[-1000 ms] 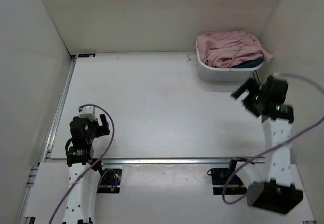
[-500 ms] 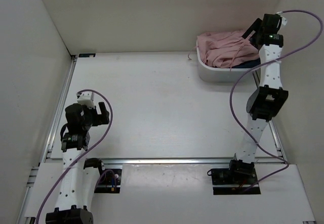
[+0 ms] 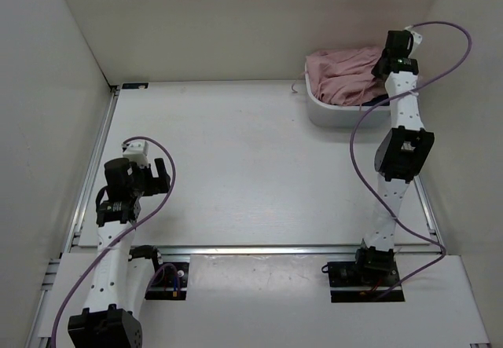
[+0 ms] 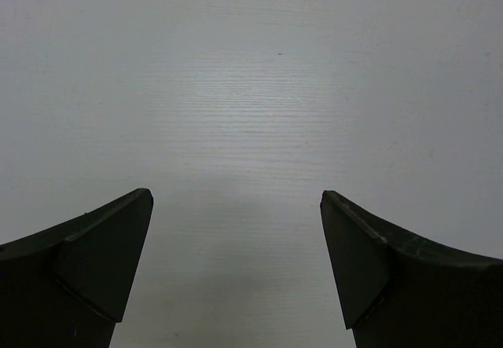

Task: Fold and stack the trousers
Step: Grab the trousers from the pile, then move the trousers to the center of the board, then flatten the trousers out

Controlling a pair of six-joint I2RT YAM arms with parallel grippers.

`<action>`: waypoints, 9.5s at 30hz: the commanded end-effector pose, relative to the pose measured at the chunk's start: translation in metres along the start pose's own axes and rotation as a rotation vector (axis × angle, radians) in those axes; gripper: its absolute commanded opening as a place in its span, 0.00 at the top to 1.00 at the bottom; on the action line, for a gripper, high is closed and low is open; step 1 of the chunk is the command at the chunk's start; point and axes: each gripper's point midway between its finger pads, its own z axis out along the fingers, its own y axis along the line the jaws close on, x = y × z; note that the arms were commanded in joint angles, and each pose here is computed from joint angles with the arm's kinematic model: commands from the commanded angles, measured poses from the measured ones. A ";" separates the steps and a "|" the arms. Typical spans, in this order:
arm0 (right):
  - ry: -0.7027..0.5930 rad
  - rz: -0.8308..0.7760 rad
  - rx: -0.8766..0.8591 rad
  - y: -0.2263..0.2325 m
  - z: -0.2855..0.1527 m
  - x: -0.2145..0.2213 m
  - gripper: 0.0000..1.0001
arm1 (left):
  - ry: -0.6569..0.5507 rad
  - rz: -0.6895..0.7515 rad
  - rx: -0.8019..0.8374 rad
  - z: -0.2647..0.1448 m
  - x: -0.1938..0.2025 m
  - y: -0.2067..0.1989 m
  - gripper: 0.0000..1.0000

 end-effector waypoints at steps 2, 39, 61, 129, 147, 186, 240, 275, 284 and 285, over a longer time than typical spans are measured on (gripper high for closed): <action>-0.348 -0.166 -0.121 0.070 -0.152 -0.104 1.00 | -0.073 0.010 -0.010 -0.007 -0.022 0.001 0.00; 0.170 -0.598 -0.446 0.138 -0.314 0.233 0.01 | -0.098 0.015 -0.004 -0.033 -0.093 -0.005 0.00; 0.830 -0.665 -0.550 0.172 -0.257 0.414 1.00 | 0.396 -0.020 0.020 0.067 0.068 -0.001 0.00; 0.359 -0.462 -0.650 0.209 -0.316 0.221 1.00 | 0.213 -0.146 -0.142 0.016 -0.066 0.058 0.00; 0.483 -0.397 -0.310 0.059 -0.290 0.262 0.09 | 0.434 0.459 0.208 0.120 0.007 -0.182 0.00; 0.488 -0.394 -0.495 0.057 -0.333 0.154 1.00 | 0.164 -0.147 -0.331 0.046 -0.128 0.120 0.86; 0.523 0.542 0.124 -0.067 -0.216 0.280 0.21 | 0.569 -0.524 -0.396 0.058 0.054 0.202 0.01; 0.372 0.063 0.049 -0.086 -0.268 0.177 1.00 | 0.606 -0.419 -0.372 0.045 -0.039 0.183 0.78; 0.458 0.035 0.157 -0.111 -0.266 0.207 0.35 | 0.634 -0.432 -0.430 0.038 -0.011 0.193 0.12; 0.469 0.040 0.172 -0.119 -0.270 0.213 0.32 | 0.649 -0.436 -0.427 0.036 0.000 0.189 0.12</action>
